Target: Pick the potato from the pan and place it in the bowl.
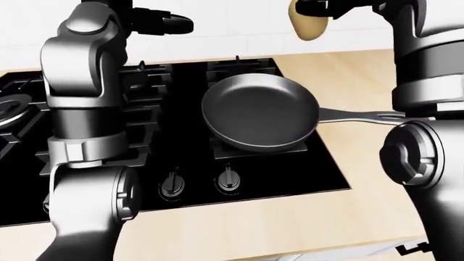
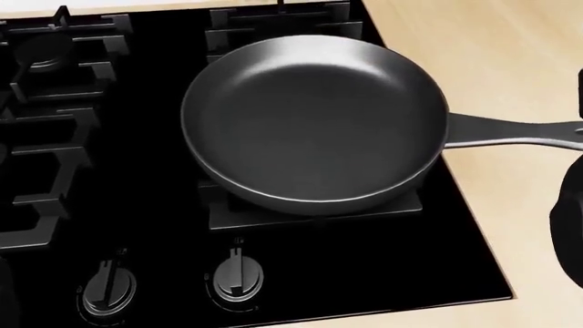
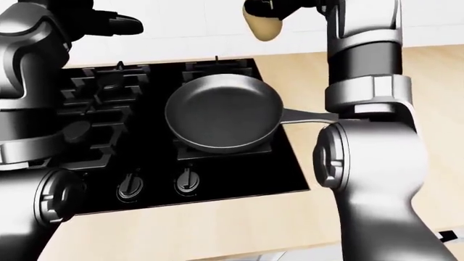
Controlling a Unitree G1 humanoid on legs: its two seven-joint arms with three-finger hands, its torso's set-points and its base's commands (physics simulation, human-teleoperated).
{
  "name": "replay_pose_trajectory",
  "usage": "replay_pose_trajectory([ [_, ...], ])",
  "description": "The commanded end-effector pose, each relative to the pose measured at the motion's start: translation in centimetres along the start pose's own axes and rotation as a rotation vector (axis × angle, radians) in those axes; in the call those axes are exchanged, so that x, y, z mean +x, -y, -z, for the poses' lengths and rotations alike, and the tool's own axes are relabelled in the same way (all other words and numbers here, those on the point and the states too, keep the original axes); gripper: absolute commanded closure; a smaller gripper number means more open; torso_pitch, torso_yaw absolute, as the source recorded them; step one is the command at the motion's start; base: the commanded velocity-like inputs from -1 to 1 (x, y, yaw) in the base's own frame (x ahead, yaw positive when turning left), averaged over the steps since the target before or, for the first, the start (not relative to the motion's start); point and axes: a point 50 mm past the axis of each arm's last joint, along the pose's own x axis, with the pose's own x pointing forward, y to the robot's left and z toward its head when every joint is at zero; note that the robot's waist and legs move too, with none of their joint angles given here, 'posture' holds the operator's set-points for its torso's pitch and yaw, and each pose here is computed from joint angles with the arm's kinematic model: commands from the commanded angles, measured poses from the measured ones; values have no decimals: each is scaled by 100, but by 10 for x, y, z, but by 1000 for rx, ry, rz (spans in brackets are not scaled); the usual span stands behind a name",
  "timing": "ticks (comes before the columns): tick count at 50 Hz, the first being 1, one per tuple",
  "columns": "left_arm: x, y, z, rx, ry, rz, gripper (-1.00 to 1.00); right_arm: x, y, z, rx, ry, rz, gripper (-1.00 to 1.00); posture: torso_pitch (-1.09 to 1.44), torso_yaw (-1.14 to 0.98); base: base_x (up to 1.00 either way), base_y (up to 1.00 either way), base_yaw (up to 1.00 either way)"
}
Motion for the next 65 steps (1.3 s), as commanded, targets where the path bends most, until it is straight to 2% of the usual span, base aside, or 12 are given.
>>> replay_pose_trajectory([
  [1, -5, -3, -24, -2, 98, -11, -100, -8, 6, -29, -34, 104, 27, 100, 0, 0, 0, 0, 0],
  [26, -6, 1, -31, 3, 109, -5, -100, -11, 7, -28, -41, 101, 16, 100, 0, 0, 0, 3, 0],
  [65, -10, 4, -38, 7, 122, 3, -100, -12, 6, -30, -52, 93, -3, 100, 0, 0, 0, 20, 0],
])
